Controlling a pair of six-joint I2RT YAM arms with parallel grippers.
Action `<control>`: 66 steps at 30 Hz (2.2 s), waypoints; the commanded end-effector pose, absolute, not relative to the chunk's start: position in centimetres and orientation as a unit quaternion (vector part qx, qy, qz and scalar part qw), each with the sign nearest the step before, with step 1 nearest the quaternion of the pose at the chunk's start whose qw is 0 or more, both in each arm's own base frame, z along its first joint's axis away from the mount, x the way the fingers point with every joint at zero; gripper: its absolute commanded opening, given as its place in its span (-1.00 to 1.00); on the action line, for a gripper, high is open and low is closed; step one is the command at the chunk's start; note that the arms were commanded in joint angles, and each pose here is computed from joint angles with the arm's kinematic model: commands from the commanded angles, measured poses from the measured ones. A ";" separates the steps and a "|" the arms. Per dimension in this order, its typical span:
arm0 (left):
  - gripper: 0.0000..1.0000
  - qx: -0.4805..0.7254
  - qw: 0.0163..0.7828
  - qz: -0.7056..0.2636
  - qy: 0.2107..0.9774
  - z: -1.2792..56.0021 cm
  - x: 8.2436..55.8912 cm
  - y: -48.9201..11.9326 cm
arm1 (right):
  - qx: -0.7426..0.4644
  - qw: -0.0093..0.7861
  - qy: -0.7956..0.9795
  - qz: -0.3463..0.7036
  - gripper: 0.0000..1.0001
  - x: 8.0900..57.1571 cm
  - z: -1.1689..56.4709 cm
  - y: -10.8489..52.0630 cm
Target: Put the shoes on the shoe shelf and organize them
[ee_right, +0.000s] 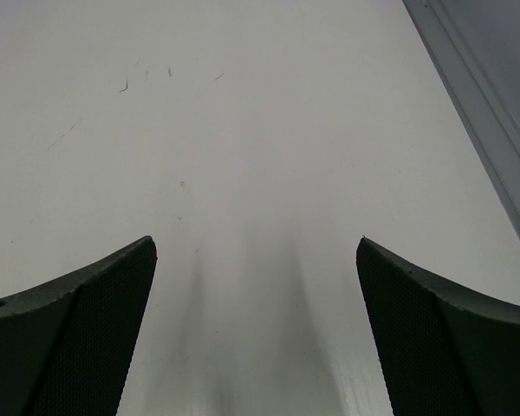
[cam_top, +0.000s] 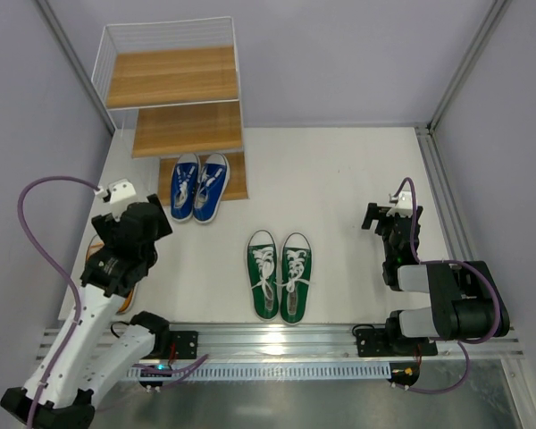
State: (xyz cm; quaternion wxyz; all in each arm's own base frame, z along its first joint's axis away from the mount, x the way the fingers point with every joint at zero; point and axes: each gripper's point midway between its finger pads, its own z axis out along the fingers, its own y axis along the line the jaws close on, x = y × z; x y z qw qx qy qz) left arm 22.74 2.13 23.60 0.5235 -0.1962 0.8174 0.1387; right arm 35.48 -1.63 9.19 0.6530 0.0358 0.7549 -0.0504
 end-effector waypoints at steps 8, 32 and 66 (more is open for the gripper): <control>0.99 -0.162 0.401 0.059 0.900 18.9 26.6 2.1 | 0.038 0.689 0.723 -0.045 0.94 36.5 11.8 -1.6; 0.99 -0.021 0.294 -0.009 0.955 16.0 21.9 11.9 | 0.039 0.690 0.721 -0.045 0.94 36.5 11.9 -1.6; 0.90 -0.063 0.152 0.027 0.986 4.7 18.2 15.8 | 0.039 0.690 0.721 -0.045 0.94 36.5 11.9 -1.6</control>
